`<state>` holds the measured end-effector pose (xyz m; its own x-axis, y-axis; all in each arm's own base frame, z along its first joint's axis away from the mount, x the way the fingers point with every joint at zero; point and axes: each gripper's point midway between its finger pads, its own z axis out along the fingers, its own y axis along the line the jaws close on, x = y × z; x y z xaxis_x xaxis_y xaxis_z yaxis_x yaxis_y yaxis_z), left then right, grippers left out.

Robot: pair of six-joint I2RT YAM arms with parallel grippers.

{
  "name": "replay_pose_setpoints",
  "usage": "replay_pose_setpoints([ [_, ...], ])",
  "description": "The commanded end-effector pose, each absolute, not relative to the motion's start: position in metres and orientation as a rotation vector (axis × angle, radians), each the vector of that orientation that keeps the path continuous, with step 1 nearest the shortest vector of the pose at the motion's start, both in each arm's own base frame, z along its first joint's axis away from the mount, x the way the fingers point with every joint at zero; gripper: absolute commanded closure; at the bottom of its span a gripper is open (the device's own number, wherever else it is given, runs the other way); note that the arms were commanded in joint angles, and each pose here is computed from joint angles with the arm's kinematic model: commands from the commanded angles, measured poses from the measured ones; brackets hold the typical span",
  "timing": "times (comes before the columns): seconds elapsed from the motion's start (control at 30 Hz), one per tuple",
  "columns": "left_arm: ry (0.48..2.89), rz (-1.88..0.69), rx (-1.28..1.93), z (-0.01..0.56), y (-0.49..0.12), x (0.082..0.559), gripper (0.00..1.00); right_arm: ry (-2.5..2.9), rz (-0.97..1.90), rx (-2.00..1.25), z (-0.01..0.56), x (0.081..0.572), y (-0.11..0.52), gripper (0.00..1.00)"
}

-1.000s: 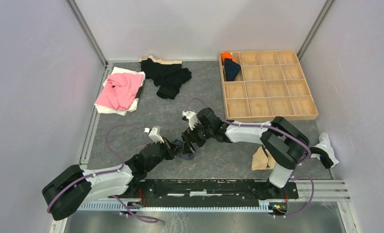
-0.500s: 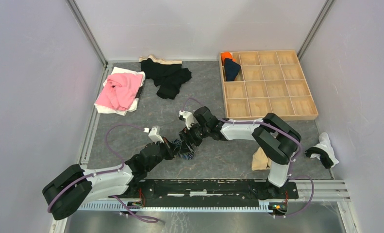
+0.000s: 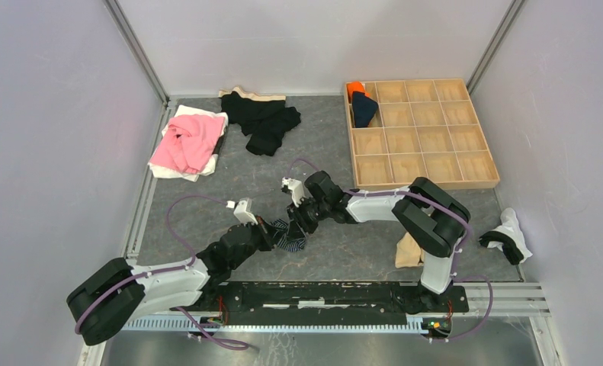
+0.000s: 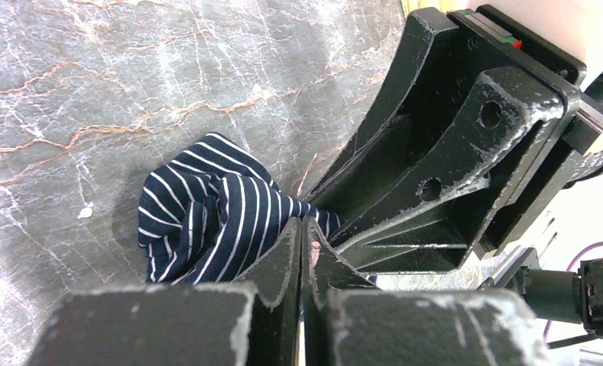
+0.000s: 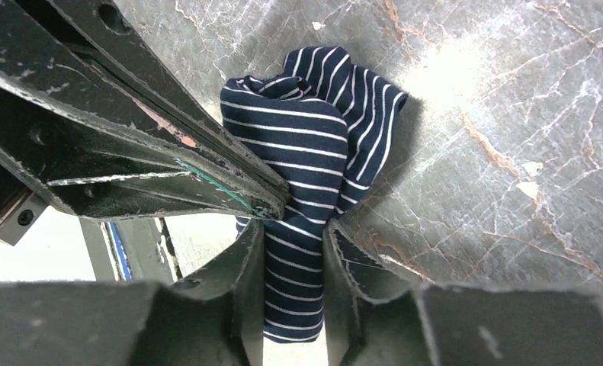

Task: Roll the underwear
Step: Pick up the underwear from the center of the board.

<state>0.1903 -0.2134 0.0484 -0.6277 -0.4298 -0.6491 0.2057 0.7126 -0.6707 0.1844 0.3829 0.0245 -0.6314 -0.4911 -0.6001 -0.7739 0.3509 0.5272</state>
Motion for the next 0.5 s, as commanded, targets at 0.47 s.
replay_pose_setpoints([
  [0.47, 2.051, -0.653, -0.213, 0.121, -0.175, 0.205, 0.84, 2.103, 0.989, -1.112, 0.055, 0.193, 0.351, 1.0],
])
